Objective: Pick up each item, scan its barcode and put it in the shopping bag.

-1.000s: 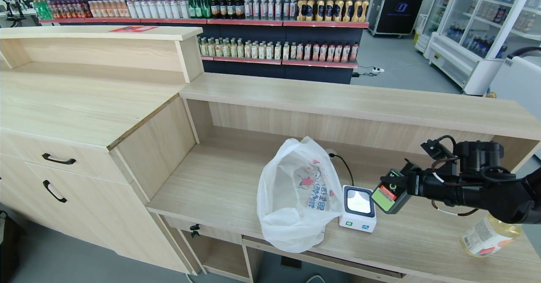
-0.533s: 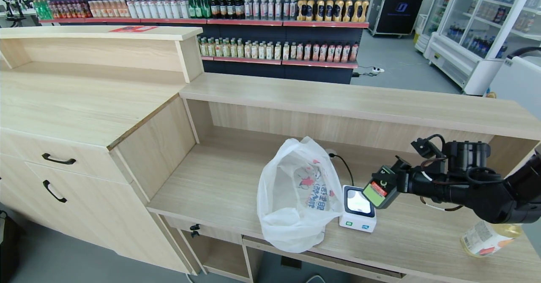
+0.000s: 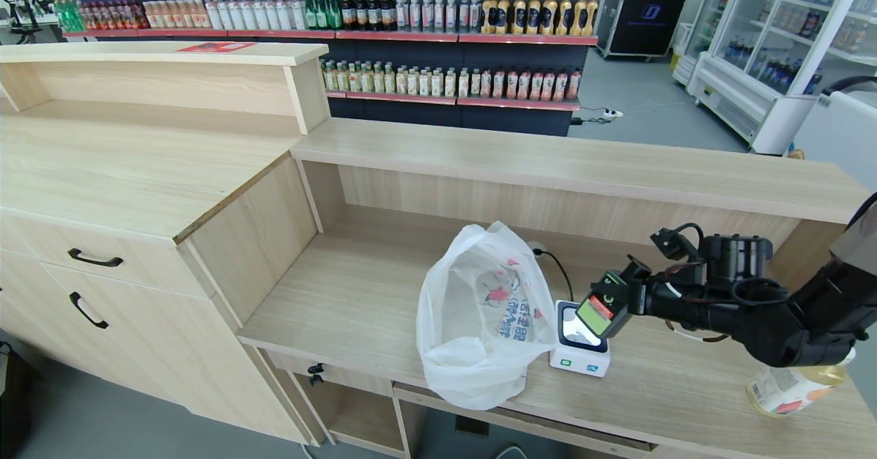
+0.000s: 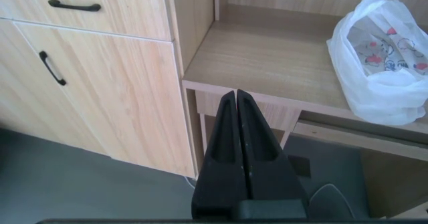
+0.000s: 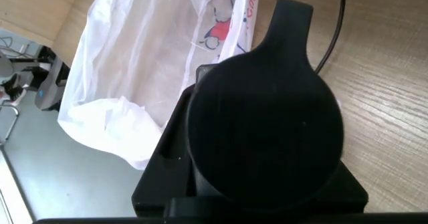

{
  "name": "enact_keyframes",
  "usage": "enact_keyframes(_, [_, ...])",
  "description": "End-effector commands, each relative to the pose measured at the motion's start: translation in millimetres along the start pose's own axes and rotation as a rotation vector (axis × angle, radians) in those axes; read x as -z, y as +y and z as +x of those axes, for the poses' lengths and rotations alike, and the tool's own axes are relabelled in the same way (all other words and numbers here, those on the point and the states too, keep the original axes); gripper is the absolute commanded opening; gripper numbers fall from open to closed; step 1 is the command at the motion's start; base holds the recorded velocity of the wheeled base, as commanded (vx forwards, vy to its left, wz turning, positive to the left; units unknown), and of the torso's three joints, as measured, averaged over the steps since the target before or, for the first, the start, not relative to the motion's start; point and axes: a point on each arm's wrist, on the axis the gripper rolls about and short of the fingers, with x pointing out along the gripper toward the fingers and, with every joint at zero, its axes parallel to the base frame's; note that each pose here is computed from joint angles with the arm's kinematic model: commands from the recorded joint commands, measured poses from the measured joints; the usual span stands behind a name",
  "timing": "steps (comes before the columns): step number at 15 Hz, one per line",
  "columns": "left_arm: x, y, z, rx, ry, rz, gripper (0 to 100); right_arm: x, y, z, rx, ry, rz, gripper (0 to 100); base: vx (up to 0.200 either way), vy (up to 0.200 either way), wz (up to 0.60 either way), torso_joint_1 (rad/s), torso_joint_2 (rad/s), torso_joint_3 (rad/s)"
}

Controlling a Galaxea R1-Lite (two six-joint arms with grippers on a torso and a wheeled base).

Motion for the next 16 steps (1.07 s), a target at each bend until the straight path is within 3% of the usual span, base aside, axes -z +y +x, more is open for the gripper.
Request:
enact_keyframes(1, [0.0,0.0,0.0,-0.001,0.0,0.0,0,4.0,-5.2,7.8,0.001,0.008,0.006,0,0.0,0.0,0.0,0.0,0.0,0.0])
enact_keyframes(16, [0.0,0.0,0.0,-0.001,0.0,0.0,0,13.2,-4.1,24.9,-0.027,0.009,0.033,0,0.0,0.0,0.0,0.0,0.0,0.0])
